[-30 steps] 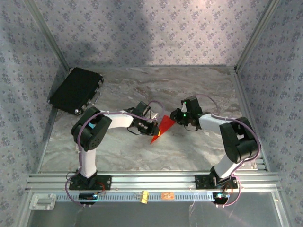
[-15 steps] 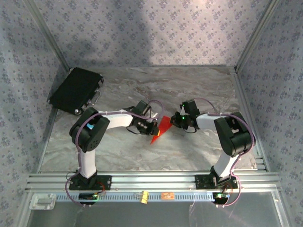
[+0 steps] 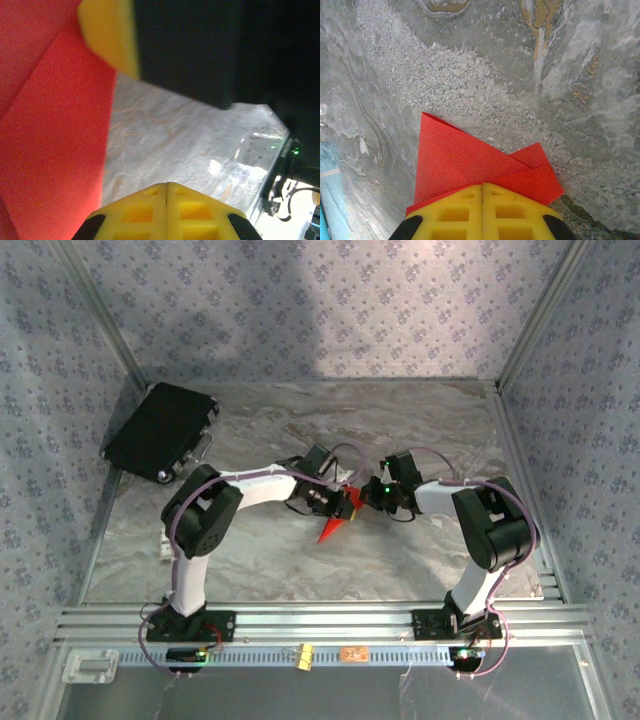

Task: Fold a paper plane with a square sheet of paper (pick it up from the middle)
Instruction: Fold the wing for the fifth time at the center of the table.

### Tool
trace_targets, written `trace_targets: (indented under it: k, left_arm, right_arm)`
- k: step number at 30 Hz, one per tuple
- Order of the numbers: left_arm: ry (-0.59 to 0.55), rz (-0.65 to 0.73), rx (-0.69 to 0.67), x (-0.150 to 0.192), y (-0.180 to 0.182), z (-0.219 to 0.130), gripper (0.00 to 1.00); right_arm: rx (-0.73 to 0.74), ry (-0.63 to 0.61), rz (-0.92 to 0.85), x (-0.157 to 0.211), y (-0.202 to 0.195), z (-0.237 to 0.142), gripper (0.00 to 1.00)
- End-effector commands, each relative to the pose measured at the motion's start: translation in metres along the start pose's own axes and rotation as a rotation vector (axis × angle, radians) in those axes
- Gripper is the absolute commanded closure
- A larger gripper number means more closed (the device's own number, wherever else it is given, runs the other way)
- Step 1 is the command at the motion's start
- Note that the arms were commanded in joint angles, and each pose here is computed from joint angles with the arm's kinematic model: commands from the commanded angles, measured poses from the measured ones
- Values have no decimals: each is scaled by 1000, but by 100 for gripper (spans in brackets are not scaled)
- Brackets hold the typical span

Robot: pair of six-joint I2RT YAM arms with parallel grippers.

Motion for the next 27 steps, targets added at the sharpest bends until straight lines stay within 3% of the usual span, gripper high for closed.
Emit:
trace_targets:
  k: [1,27]
  left_arm:
    - [53,-36,-70,7,16,10,95]
    - [50,-84,-123,67,35,-26,89]
  right_arm:
    - [118,82,50,23,-23,8,95]
    - [119,78,56,23,-24,6,96]
Point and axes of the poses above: each hand's point on the last joint's axis, 136 mm out from that joint toward the fingers, its own z axis out along the fingers, its own y axis along the line the jaws close on, x = y × z, the point moved 10 cm from there along -z, back along the fingers, and after that the axes turned 6 degrees about -z, right-handed, at the moved point
